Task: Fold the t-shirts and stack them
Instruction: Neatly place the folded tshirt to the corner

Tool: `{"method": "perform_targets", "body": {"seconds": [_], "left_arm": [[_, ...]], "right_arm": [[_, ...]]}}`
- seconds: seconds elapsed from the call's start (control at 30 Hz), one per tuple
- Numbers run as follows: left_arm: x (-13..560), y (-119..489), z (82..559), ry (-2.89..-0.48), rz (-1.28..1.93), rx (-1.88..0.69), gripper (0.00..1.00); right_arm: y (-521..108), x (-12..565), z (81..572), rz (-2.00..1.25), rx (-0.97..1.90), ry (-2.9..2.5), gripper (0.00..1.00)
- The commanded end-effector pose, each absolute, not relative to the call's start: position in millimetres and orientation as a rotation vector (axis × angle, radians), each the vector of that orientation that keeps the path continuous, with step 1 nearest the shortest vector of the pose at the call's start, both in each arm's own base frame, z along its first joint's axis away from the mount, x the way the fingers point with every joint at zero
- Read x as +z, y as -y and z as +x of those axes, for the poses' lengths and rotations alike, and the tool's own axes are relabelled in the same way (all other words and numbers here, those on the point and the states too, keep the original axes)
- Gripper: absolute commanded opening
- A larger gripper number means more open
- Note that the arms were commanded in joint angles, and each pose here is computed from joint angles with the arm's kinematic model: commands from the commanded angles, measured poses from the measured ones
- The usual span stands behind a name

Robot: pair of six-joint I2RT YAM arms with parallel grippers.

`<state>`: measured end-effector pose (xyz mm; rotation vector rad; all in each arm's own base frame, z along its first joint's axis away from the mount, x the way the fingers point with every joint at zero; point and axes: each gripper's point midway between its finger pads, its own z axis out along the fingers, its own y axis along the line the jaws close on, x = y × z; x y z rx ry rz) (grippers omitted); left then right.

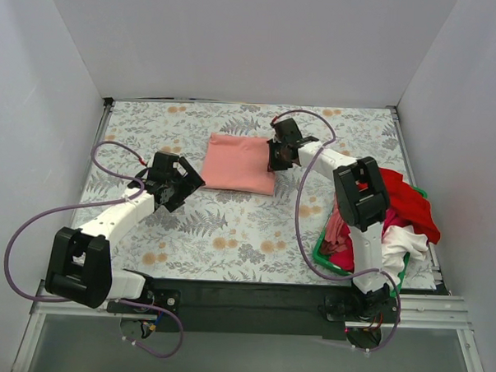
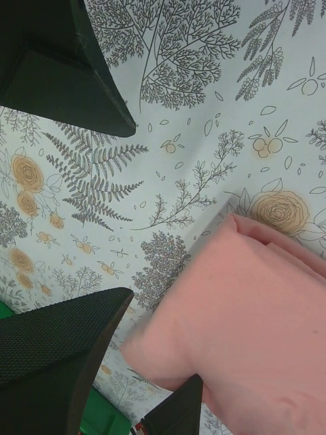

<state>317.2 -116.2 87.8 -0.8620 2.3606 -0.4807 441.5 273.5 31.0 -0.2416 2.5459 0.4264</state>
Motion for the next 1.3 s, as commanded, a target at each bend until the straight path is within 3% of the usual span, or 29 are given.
{"method": "perform_targets", "body": {"seconds": [0.0, 0.13, 0.47, 0.83, 1.27], "left_arm": [[92.6, 111.8, 316.5, -2.334, -0.874, -0.465, 0.93], [90.0, 111.4, 316.4, -2.343, -0.872, -0.456, 0.93], [90.8, 102.2, 316.4, -2.319, -0.893, -0.400, 0.93], [108.5, 101.4, 331.2, -2.248, -0.853, -0.414, 0.94], [147.6, 104.3, 341.7, -2.101, -0.757, -0.506, 0.94]], "right_arm": [[-276.6, 29.4, 459.0, -0.214, 0.410, -2.511, 0.08], [-278.1, 23.8, 471.1, -0.208, 0.381, -2.500, 0.01], [-238.7, 55.2, 519.6, -0.294, 0.137, -2.357, 0.01], [-100.9, 85.1, 565.3, -0.238, -0.288, -2.285, 0.01], [39.7, 92.0, 629.6, -0.007, -0.494, -2.215, 0.01]]}}
